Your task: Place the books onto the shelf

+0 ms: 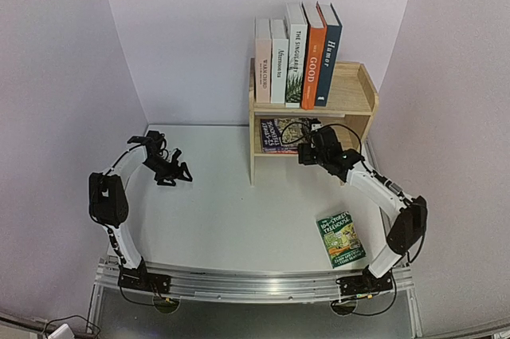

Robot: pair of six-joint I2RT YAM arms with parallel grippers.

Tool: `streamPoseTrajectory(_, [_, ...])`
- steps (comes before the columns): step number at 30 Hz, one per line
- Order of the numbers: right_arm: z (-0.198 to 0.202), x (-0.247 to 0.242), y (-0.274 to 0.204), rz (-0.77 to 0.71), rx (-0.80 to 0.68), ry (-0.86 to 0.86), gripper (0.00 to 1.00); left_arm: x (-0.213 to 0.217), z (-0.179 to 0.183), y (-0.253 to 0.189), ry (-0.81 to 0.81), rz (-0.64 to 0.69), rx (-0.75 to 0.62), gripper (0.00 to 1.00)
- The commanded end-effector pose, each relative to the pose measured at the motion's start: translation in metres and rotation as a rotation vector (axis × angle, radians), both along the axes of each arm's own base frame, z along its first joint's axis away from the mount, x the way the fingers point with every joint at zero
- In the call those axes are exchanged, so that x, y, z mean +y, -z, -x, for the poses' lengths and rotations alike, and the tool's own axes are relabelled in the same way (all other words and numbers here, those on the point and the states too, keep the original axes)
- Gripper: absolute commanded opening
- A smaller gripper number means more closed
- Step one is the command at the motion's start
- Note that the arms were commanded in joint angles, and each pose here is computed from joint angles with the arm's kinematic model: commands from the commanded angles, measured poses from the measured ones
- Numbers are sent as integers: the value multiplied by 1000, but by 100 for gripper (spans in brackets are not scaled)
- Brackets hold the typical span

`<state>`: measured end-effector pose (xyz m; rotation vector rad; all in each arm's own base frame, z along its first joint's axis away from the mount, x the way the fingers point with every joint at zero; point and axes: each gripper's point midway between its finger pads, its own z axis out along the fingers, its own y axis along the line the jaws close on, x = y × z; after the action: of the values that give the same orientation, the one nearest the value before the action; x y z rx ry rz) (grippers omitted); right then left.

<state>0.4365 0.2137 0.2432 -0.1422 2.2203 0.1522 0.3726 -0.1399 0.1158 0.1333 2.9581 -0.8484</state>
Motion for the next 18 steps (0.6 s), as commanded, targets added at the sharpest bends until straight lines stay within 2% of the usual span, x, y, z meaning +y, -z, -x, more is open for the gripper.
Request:
streamPoseTrajectory(1, [11, -6, -22, -15, -68, 21, 75, 1, -5, -8, 6, 9, -21, 91])
streamPoseTrajectory(7, [25, -7, -27, 1, -83, -6, 76, 0, -6, -7, 6, 14, -18, 91])
streamPoseTrajectory(14, [23, -7, -48, -84, -130, 37, 79, 0, -6, -7, 5, 15, -19, 91])
streamPoseTrajectory(18, [21, -20, -57, -163, -153, 158, 71, 1, -5, -9, 5, 10, -31, 91])
